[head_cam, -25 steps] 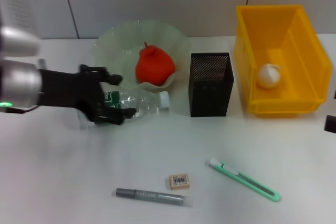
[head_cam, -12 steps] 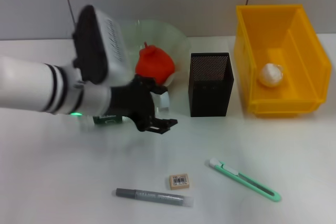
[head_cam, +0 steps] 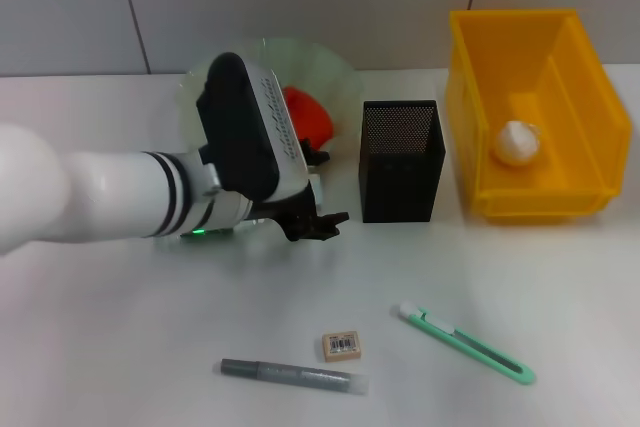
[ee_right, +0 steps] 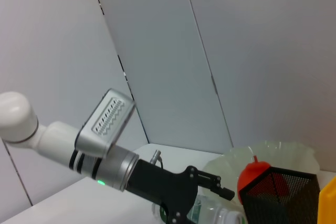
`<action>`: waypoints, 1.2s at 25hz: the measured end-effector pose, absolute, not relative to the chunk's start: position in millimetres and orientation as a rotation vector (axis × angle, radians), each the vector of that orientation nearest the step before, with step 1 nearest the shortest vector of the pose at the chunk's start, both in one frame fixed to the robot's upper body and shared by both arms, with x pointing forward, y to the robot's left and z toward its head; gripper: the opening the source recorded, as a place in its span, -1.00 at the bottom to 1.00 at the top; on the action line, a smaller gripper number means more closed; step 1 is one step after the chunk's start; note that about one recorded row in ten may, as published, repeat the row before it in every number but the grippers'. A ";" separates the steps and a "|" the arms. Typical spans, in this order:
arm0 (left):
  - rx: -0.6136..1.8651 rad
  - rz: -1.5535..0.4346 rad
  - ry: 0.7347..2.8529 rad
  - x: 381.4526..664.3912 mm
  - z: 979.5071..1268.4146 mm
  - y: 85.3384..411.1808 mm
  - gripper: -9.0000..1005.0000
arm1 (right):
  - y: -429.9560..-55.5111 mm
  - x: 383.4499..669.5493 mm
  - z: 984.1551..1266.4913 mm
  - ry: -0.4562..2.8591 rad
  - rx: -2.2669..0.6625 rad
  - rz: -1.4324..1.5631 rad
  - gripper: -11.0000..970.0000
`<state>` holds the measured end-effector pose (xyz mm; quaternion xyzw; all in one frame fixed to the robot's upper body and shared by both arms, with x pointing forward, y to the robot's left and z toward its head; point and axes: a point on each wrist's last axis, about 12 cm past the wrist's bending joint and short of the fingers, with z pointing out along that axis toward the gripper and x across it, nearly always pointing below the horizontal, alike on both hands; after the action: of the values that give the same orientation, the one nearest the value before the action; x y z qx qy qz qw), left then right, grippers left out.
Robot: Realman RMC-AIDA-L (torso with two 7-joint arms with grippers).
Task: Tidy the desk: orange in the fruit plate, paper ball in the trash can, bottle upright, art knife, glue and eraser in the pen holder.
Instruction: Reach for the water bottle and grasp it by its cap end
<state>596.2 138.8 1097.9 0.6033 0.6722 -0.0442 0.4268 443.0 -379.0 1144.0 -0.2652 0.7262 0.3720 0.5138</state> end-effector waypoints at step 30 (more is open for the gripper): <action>1.531 -0.014 1.641 597.1 1085.1 130.3 0.42 | -376.2 455.9 1143.5 1.706 -0.617 0.915 0.73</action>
<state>597.1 130.3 1085.1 0.6147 0.6590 -0.0057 0.4335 455.9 -376.2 1143.5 -0.2582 0.7136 0.3829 0.5267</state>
